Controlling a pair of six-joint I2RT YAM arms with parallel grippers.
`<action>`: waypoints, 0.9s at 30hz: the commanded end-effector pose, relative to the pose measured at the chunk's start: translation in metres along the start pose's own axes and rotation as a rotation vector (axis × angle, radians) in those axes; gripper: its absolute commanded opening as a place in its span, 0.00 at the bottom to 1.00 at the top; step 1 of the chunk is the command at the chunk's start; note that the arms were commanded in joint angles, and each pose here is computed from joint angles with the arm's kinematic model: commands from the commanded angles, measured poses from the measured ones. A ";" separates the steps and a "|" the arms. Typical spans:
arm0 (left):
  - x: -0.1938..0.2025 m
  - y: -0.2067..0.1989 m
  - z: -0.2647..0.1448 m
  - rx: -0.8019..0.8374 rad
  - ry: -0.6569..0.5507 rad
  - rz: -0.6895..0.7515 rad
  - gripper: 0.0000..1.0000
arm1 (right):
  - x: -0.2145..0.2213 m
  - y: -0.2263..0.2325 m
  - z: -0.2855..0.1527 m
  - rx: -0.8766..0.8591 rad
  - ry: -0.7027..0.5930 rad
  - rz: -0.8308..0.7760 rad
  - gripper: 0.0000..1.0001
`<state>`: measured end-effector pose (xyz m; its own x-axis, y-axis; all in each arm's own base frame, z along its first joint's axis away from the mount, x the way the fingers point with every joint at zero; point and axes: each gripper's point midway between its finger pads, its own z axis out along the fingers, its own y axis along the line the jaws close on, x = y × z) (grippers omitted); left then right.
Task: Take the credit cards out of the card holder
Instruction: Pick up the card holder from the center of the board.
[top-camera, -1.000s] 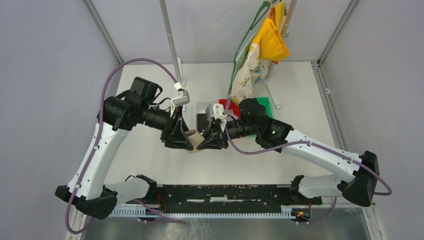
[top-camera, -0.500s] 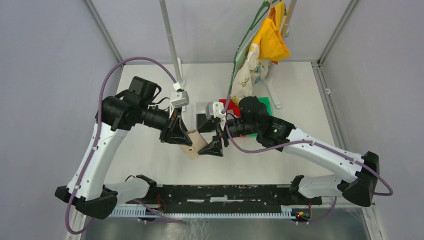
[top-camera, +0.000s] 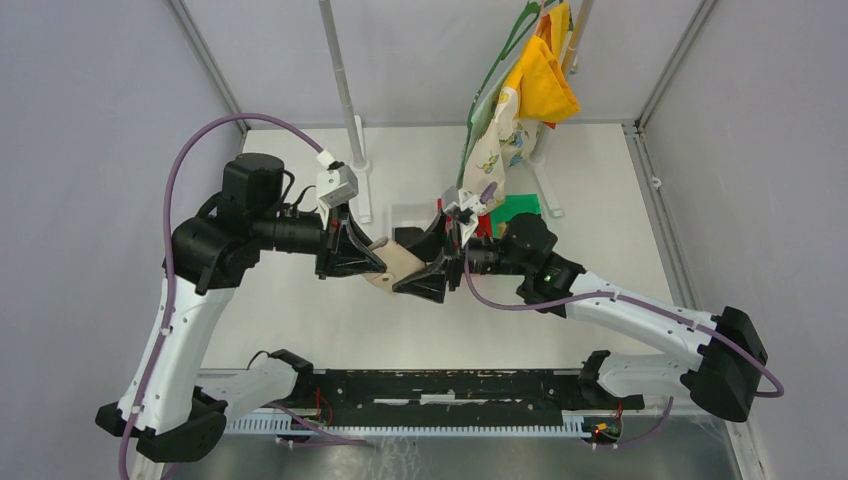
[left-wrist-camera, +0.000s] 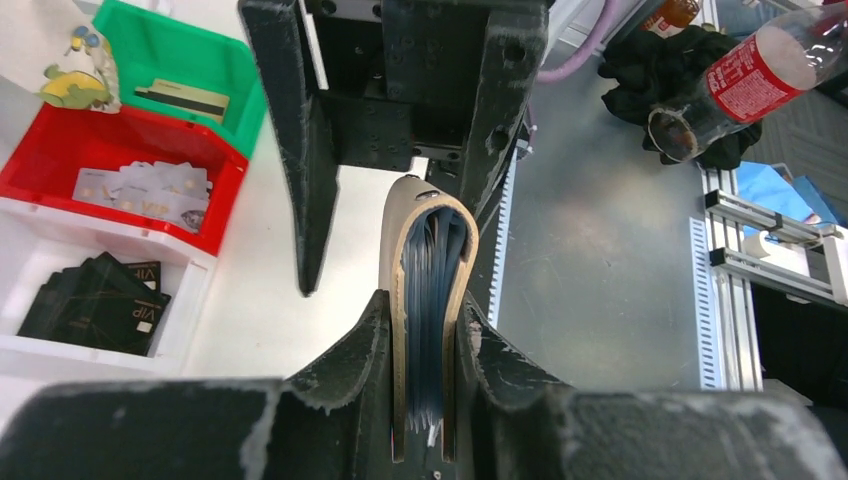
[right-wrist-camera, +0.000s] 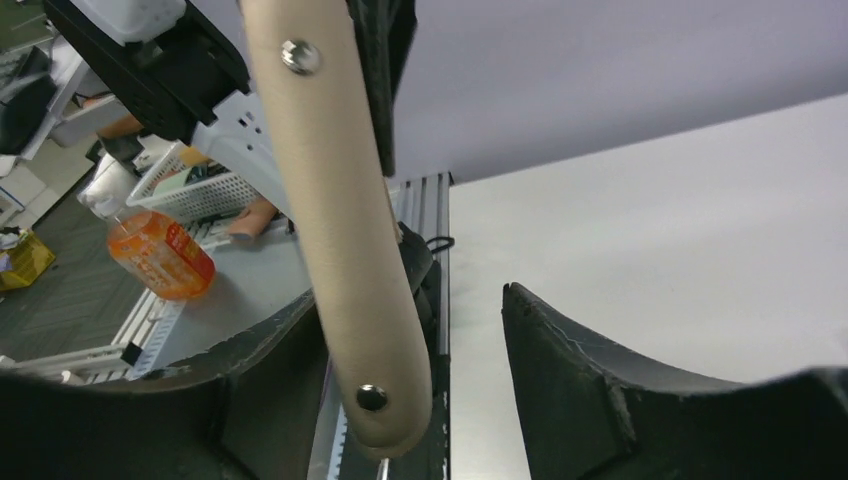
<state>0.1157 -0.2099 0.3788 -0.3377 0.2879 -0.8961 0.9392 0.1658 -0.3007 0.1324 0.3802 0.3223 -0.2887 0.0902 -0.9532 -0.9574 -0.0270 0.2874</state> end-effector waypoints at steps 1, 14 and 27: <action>-0.021 -0.001 -0.002 -0.021 -0.082 0.032 0.02 | -0.058 0.033 -0.005 -0.115 -0.187 -0.038 0.62; -0.004 0.002 0.001 -0.010 -0.039 0.054 0.72 | -0.021 0.021 -0.006 -0.106 0.092 -0.154 0.00; 0.044 0.017 0.014 0.069 0.137 0.010 0.37 | 0.002 -0.003 0.001 -0.081 0.365 -0.223 0.00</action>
<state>0.1239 -0.2101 0.3337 -0.3823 0.3869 -0.8392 0.9240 0.1540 -0.3499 0.1311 0.3830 0.3120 -0.1404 -0.2168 -0.9661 -0.9799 -0.1092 0.1669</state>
